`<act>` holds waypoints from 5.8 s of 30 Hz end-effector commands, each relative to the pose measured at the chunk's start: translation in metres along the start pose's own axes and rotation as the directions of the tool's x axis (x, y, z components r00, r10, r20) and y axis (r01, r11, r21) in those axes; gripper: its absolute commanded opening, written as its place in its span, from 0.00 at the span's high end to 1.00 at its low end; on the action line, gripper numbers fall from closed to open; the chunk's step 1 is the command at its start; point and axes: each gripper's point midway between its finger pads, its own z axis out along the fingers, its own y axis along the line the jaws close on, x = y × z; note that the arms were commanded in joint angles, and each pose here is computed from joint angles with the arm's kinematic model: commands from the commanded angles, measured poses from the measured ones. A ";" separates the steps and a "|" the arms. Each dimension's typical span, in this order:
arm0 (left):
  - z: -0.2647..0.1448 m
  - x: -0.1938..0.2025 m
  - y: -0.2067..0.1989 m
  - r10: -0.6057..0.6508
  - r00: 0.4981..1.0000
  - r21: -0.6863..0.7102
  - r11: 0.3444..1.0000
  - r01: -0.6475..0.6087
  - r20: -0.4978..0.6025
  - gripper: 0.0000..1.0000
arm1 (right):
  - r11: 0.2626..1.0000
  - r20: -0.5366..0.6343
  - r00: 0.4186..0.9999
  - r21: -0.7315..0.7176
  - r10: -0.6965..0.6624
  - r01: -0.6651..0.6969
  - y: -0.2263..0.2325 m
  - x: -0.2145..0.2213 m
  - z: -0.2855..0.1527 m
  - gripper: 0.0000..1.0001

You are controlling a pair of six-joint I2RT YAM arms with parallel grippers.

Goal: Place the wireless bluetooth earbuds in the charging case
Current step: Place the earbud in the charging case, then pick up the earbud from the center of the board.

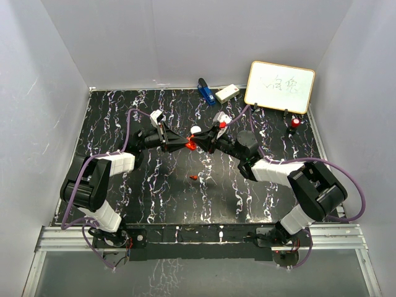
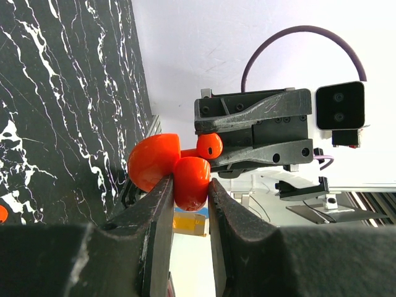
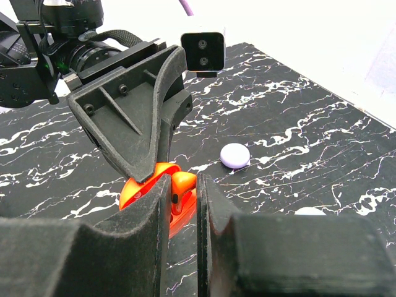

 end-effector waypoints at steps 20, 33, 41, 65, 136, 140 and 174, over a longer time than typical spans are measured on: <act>0.001 -0.007 -0.030 0.031 0.999 0.067 0.997 -0.033 0.042 1.00 | 0.999 0.090 0.996 0.026 -0.026 0.024 -0.004 -0.027 0.006 0.82; 0.003 -0.010 -0.024 0.010 0.999 0.076 0.997 -0.014 0.051 1.00 | 0.996 0.175 0.984 0.087 -0.009 -0.007 -0.008 -0.064 -0.003 0.57; 0.002 -0.007 -0.016 0.002 0.999 0.071 0.997 -0.006 0.046 1.00 | 0.971 0.200 0.978 0.218 0.053 -0.098 -0.033 -0.090 -0.020 0.51; -0.033 -0.041 -0.025 0.052 0.992 0.099 0.993 -0.063 0.119 1.00 | 0.894 -0.580 0.701 0.404 0.414 -0.193 0.061 0.137 -0.066 0.44; -0.055 -0.036 -0.018 0.029 0.989 0.120 0.992 -0.046 0.142 1.00 | 0.824 -0.660 0.644 0.561 0.388 0.079 -0.015 0.189 -0.057 0.49; -0.055 -0.036 -0.019 0.029 0.989 0.120 0.992 -0.046 0.142 1.00 | 0.839 -0.676 0.632 0.539 0.380 0.072 -0.012 0.195 -0.053 0.50; -0.054 -0.041 0.000 0.053 0.985 0.058 0.996 -0.063 0.162 1.00 | 0.894 -0.583 0.752 0.447 0.309 -0.021 0.008 0.120 -0.050 0.51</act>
